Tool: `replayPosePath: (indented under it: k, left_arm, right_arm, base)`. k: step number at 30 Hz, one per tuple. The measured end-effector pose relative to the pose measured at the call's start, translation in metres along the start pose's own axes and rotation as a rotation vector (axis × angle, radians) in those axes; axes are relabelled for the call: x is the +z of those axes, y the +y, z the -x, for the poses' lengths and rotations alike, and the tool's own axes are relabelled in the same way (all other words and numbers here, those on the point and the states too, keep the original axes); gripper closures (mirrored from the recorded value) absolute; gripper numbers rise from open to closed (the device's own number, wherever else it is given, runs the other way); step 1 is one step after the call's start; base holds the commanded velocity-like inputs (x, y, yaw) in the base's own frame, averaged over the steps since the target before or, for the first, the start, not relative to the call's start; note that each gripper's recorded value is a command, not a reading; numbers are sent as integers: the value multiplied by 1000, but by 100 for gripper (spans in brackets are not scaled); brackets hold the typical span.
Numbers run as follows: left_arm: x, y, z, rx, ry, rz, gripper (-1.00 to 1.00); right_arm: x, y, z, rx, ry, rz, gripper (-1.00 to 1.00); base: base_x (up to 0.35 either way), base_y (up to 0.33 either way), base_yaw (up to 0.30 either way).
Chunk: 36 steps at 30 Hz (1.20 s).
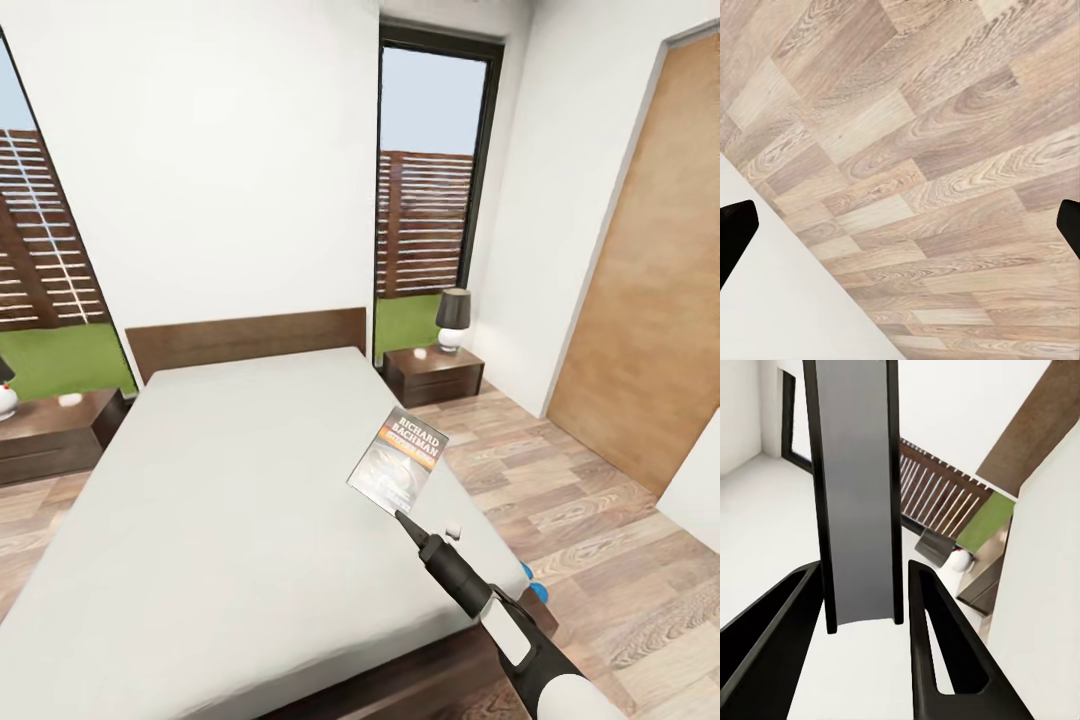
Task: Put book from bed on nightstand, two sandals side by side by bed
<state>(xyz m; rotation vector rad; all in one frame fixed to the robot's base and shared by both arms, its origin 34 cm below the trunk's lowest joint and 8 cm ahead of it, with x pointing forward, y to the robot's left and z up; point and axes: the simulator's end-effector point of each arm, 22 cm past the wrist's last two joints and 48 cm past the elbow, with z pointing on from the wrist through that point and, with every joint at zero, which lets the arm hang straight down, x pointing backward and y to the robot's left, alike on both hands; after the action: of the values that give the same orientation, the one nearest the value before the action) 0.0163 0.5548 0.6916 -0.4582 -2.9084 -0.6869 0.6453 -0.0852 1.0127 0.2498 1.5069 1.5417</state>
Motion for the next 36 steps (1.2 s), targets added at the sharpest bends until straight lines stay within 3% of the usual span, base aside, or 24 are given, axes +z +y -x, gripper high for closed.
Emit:
replayPosePath:
  k: [36]
  left_arm:
    - [3,3,16,-24,-44,13,-100]
  right_arm:
    - [5,24,11,-35,-10,36,100]
  base:
    - [0,0,-3]
